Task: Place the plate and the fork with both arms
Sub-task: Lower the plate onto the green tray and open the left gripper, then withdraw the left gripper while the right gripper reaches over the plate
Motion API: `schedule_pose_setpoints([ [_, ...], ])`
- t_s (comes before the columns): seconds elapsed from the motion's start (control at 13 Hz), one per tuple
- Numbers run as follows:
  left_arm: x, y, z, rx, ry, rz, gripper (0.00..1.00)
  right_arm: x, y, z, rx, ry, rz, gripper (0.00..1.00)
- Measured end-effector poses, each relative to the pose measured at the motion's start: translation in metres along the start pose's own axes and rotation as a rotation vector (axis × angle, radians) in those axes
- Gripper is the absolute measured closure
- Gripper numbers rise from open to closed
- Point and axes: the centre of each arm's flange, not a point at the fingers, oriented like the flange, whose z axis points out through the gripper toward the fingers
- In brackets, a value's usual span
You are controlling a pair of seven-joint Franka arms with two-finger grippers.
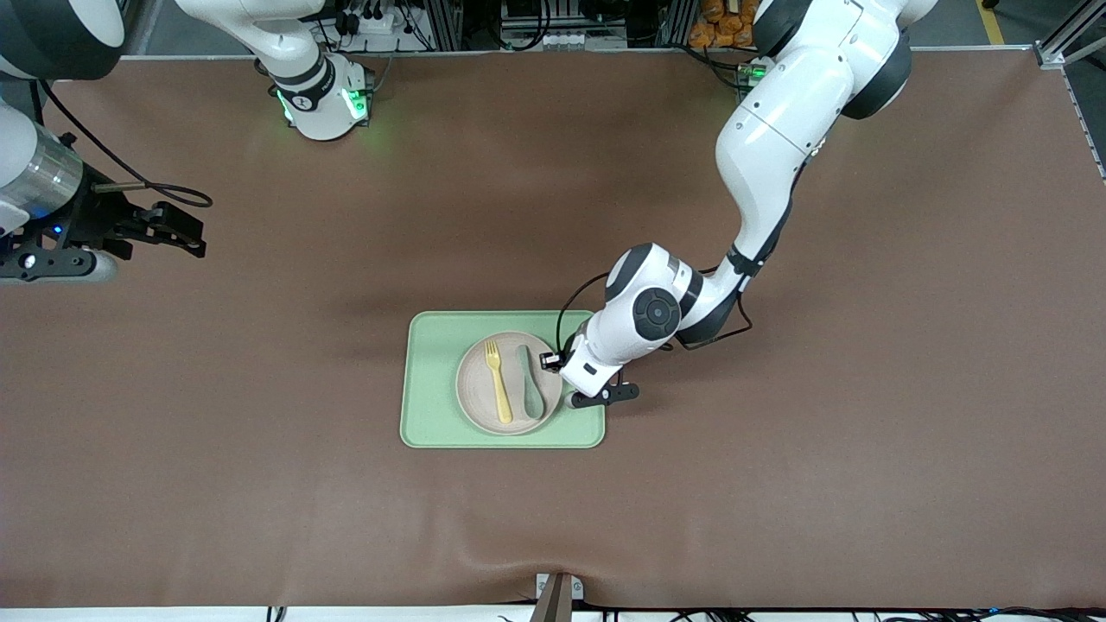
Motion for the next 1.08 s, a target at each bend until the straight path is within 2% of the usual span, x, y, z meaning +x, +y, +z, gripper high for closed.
schedule_pose_setpoints([
  [0.31, -0.002, 0.008, -0.004, -0.009, 0.011, 0.012, 0.31, 0.013, -0.037, 0.02, -0.001, 0.001, -0.063, 0.0],
  [0.54, 0.022, 0.014, -0.048, -0.031, 0.077, 0.008, 0.01, 0.029, -0.077, 0.047, 0.0, 0.014, -0.125, 0.0],
  [0.69, 0.034, 0.019, -0.09, -0.043, 0.123, 0.009, 0.0, 0.039, -0.104, 0.069, 0.001, 0.021, -0.165, 0.0],
  [0.85, 0.054, 0.007, -0.13, -0.02, 0.15, -0.009, 0.0, 0.046, -0.135, 0.092, 0.0, 0.022, -0.209, 0.0],
  [1.08, 0.085, -0.026, -0.191, 0.101, 0.222, 0.017, 0.0, 0.055, -0.179, 0.131, 0.004, 0.037, -0.271, 0.0],
])
